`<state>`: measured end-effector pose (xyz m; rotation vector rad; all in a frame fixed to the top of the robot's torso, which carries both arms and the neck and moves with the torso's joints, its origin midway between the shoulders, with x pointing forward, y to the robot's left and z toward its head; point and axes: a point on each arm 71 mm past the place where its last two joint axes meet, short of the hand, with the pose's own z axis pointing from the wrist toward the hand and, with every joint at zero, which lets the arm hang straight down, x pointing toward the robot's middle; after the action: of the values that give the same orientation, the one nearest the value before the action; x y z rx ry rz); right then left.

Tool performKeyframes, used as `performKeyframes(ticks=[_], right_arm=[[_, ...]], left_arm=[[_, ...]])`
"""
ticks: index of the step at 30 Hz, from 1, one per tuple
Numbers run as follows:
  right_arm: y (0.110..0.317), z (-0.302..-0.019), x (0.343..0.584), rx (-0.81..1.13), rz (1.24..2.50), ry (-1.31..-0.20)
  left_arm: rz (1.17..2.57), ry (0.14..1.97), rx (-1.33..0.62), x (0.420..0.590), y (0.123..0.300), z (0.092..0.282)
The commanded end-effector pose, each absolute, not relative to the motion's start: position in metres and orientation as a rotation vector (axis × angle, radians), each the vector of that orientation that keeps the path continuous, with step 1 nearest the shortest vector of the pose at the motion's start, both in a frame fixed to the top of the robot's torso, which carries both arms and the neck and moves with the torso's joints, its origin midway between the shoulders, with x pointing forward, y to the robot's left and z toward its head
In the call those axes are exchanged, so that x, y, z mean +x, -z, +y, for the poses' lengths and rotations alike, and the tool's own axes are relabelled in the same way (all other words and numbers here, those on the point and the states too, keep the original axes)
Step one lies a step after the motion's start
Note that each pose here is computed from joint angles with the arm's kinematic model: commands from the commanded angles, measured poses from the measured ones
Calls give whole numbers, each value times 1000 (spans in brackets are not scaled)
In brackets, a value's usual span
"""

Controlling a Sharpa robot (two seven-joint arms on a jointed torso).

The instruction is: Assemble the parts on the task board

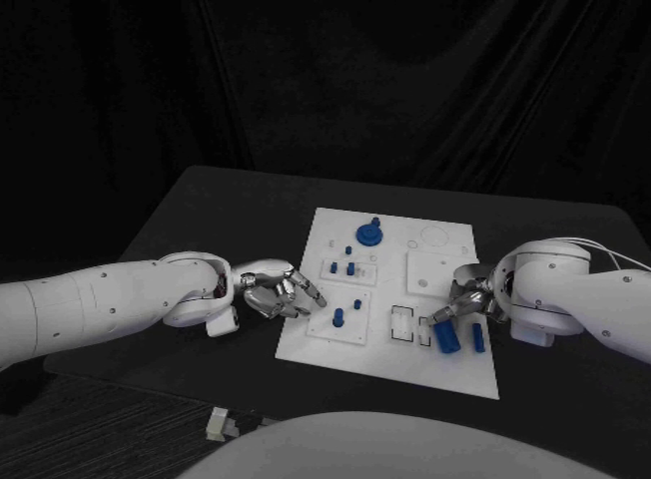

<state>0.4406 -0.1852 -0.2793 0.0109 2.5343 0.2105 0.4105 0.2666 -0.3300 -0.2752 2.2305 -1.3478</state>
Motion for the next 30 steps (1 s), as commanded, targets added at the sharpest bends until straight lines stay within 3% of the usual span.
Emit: performKeyframes(ticks=[1, 30], right_arm=[[280, -188, 440, 60, 2523, -203], [259, -192, 437, 234, 2515, -327]], left_arm=[[2239, 1365, -278, 409, 330, 265], [2241, 1358, -281, 410, 331, 267]])
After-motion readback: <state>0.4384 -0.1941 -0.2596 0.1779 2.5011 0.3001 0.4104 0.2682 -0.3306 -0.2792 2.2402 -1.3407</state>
